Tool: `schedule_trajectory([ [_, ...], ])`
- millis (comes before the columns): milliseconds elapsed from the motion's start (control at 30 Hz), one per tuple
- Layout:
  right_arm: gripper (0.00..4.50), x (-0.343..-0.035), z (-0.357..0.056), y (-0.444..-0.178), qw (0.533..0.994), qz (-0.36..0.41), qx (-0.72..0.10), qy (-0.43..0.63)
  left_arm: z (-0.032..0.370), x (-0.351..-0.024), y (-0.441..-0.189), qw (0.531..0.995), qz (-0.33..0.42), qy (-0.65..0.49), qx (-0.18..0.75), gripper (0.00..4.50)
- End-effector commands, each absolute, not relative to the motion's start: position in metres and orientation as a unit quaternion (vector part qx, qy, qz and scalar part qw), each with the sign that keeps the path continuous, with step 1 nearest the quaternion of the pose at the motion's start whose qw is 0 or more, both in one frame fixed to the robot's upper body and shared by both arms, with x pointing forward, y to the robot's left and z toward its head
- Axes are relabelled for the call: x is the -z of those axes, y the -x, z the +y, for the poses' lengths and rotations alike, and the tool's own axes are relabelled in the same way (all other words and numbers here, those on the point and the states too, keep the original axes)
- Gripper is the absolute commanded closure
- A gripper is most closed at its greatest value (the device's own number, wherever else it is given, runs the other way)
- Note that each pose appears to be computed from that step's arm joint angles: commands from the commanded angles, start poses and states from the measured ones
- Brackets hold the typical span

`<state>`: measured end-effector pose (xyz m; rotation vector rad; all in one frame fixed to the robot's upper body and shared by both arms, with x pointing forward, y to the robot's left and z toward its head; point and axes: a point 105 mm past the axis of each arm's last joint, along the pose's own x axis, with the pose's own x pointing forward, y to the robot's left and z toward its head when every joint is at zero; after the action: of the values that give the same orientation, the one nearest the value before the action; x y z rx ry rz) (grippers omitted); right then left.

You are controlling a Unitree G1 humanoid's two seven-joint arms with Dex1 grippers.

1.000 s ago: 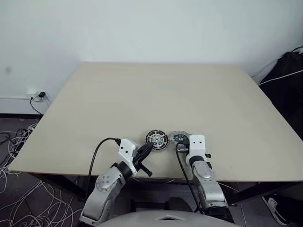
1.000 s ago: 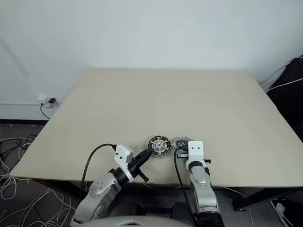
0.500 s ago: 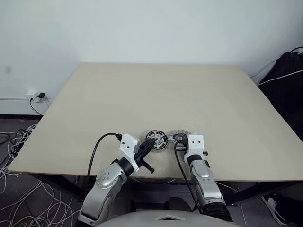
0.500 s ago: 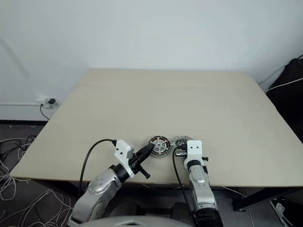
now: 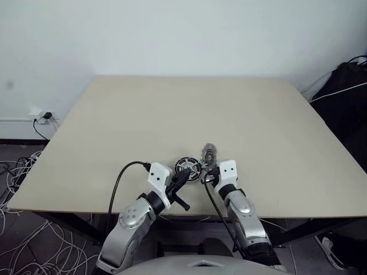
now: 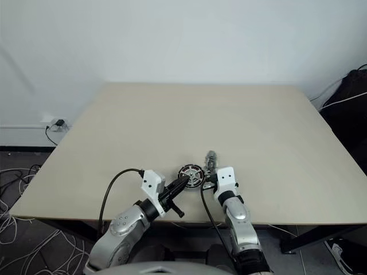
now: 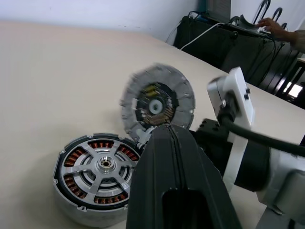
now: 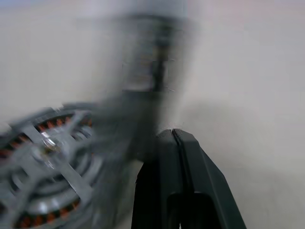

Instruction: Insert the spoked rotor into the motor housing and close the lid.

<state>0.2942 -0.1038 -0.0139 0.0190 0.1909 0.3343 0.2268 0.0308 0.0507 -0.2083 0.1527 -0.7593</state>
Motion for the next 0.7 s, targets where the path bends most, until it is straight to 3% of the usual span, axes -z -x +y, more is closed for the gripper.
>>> schedule_trajectory([
  [33,4.47,-0.01,-0.082,-0.302,0.976,0.052,-0.211,-0.018,0.032,-0.071,-0.227,0.924,0.038,0.098,0.368,4.5],
  [367,4.47,-0.018,-0.053,-0.297,0.957,0.05,-0.286,-0.005,0.044,-0.073,-0.236,0.93,0.035,0.09,0.355,4.5],
  [700,4.47,-0.061,-0.057,-0.306,0.954,0.024,-0.3,-0.002,0.068,-0.056,-0.24,0.95,0.025,0.041,0.307,4.5],
])
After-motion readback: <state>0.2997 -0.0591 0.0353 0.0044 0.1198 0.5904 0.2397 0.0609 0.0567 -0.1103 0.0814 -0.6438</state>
